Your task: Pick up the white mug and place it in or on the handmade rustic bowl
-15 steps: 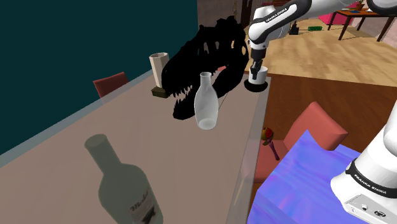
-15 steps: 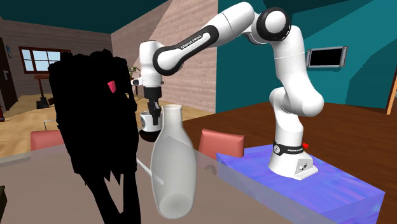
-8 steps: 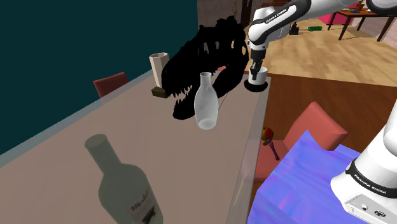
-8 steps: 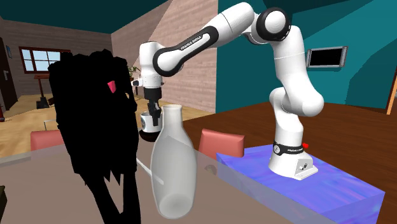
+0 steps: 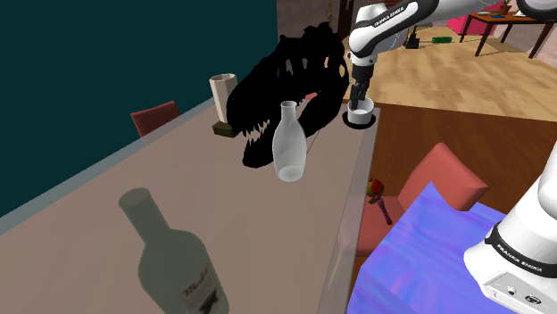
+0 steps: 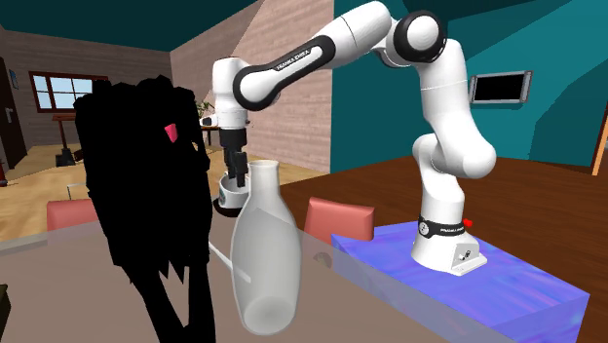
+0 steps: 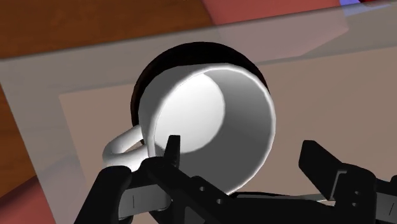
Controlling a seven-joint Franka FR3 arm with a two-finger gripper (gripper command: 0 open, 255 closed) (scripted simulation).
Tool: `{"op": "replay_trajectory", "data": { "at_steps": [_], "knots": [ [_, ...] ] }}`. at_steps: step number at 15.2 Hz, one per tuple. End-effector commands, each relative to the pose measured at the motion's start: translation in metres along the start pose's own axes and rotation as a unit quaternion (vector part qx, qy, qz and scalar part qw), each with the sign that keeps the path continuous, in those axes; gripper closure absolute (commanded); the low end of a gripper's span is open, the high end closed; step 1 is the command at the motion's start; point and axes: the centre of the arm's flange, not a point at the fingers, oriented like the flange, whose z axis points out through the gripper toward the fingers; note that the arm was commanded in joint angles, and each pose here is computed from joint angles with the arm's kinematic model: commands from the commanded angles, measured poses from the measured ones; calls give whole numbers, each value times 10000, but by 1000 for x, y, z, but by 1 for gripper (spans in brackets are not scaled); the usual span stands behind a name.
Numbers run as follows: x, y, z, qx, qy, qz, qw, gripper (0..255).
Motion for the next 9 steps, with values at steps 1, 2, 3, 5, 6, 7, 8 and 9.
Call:
{"op": "replay_trajectory", "data": {
  "at_steps": [1, 2, 3, 5, 6, 7, 8, 9],
  "knots": [
    [-1, -2, -24, 1, -3, 1, 10000, 0],
    [-1, -2, -34, 1, -3, 1, 10000, 0],
    [-1, -2, -34, 1, -3, 1, 10000, 0],
    [-1, -2, -34, 1, -3, 1, 10000, 0],
    [-1, -2, -34, 1, -3, 1, 10000, 0],
    [-1, -2, -34, 1, -3, 1, 10000, 0],
    [-1, -2, -34, 1, -3, 1, 10000, 0],
    [-1, -2, -34, 1, -3, 1, 10000, 0]
  ]
}}
